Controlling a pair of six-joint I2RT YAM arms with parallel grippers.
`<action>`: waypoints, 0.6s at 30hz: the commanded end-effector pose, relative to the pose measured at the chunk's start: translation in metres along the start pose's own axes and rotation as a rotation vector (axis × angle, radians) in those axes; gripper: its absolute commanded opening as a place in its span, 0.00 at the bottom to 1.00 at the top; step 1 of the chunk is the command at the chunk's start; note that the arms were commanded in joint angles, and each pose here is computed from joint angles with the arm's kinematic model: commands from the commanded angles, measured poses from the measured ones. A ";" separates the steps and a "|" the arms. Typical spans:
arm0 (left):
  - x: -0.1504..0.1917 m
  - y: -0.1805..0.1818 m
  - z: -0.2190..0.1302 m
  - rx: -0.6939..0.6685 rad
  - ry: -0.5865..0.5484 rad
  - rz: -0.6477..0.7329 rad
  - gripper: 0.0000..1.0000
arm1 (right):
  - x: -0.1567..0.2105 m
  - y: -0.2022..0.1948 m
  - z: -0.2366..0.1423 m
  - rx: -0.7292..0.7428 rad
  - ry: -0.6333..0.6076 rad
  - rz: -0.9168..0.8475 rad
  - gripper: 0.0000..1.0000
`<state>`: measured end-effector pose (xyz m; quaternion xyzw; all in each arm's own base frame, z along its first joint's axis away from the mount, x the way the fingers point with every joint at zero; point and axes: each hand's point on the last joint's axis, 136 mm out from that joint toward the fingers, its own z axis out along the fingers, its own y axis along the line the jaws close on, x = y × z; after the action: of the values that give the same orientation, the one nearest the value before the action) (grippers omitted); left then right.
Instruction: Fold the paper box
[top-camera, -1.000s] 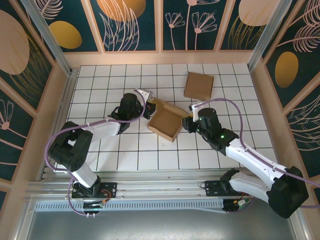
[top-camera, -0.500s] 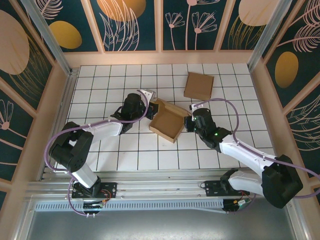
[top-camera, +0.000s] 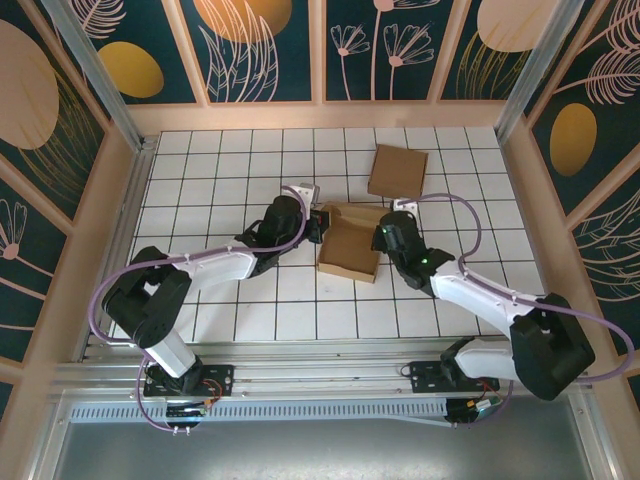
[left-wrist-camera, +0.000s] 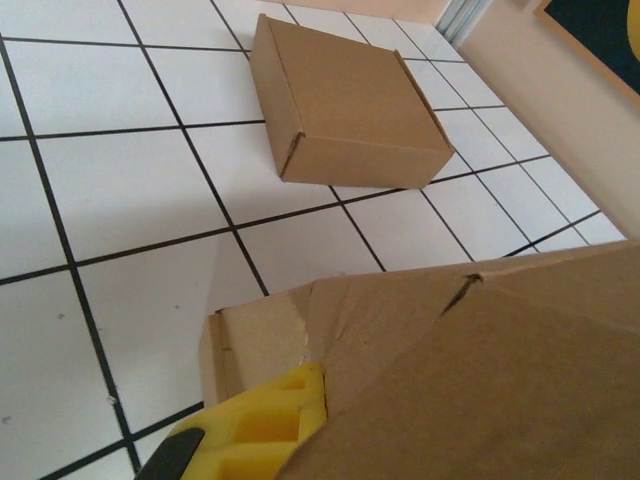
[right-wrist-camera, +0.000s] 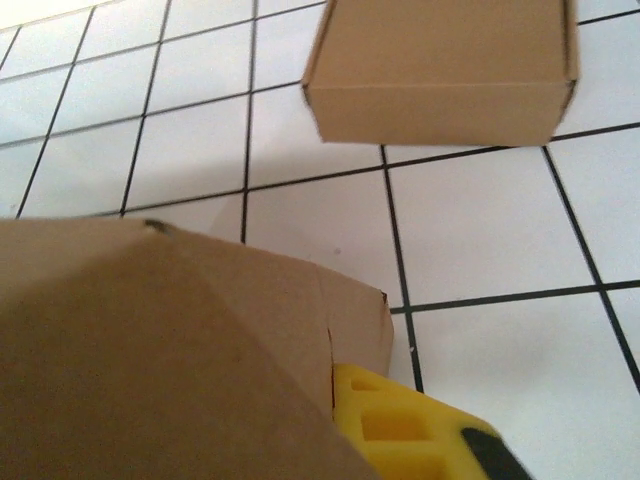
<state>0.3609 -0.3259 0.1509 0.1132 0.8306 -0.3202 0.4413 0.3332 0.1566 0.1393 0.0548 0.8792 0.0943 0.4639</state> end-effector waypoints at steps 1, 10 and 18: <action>0.019 -0.002 0.004 0.008 0.033 -0.071 0.02 | -0.025 -0.001 0.003 0.045 -0.051 0.134 0.00; 0.023 0.002 0.004 -0.010 0.036 -0.093 0.02 | -0.008 0.006 0.019 0.009 0.044 0.213 0.00; 0.035 0.002 0.003 0.009 0.058 -0.114 0.02 | 0.033 -0.013 0.019 -0.011 0.044 0.123 0.00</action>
<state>0.3586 -0.3263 0.1485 0.0794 0.8282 -0.3359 0.4416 0.3471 0.1581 0.1316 0.1180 0.8644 0.1396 0.4685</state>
